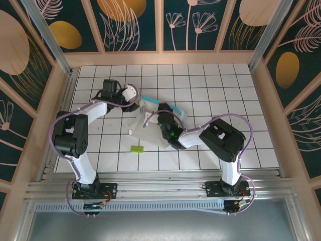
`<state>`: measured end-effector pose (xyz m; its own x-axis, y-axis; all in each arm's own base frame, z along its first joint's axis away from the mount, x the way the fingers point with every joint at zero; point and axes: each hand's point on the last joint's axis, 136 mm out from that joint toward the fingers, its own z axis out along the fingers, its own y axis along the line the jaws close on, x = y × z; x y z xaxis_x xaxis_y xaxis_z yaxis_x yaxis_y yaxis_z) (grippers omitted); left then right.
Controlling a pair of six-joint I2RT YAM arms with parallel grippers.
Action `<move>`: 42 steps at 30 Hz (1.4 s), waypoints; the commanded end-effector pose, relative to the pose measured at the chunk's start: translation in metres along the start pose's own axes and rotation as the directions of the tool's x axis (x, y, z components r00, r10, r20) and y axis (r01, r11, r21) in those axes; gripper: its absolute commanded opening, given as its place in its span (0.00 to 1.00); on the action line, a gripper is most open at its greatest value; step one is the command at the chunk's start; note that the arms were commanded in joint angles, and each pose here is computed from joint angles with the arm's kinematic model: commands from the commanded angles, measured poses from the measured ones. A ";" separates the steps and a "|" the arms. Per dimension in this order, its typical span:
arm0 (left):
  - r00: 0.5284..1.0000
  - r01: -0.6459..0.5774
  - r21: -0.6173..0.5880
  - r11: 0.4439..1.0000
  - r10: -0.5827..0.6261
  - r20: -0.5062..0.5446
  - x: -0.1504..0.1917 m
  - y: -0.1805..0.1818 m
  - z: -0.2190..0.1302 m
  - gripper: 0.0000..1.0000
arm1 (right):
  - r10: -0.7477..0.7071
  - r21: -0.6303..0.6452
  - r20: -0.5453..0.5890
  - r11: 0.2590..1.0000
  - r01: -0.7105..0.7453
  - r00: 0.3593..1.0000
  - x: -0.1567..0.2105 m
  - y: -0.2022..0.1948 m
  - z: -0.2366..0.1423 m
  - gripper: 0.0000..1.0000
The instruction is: Fold the paper box
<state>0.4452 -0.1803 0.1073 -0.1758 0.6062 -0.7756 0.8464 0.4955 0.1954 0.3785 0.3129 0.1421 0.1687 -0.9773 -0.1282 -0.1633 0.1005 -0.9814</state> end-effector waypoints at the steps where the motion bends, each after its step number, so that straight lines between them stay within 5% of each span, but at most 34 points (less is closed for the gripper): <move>1: 0.995 0.005 0.120 0.993 -0.016 0.094 -0.019 -0.016 -0.003 0.63 | -0.009 -0.061 0.037 0.998 0.011 0.999 -0.007 0.015 -0.001 0.10; 9: 0.990 0.122 0.144 0.982 -0.130 0.050 -0.016 -0.008 0.013 0.58 | -0.004 -0.059 0.045 0.998 0.007 0.999 -0.009 0.016 -0.001 0.10; 22: 0.991 0.134 0.119 0.984 -0.130 -0.041 -0.014 -0.018 0.040 0.53 | 0.004 -0.066 0.042 0.998 -0.001 0.999 -0.009 0.019 -0.002 0.10; 30: 0.982 0.184 0.077 0.980 -0.180 -0.054 -0.015 -0.008 0.045 0.36 | 0.013 -0.066 0.043 0.998 -0.010 0.999 -0.010 0.018 -0.004 0.10; 35: 0.961 0.237 -0.051 0.970 -0.242 -0.135 -0.007 0.003 0.046 0.24 | 0.010 -0.071 0.042 0.997 -0.007 0.999 -0.011 0.022 -0.004 0.11; 42: 0.956 0.259 -0.073 0.963 -0.266 -0.125 -0.011 -0.010 0.042 0.35 | 0.032 -0.065 0.044 0.997 -0.029 0.999 -0.013 0.019 -0.005 0.11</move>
<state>0.4601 -0.2206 0.0791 -0.4369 0.5516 -0.7105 0.7676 0.6404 0.0252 0.3762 0.3184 0.1415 0.1839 -0.9691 -0.1643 -0.1776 0.1317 -0.9753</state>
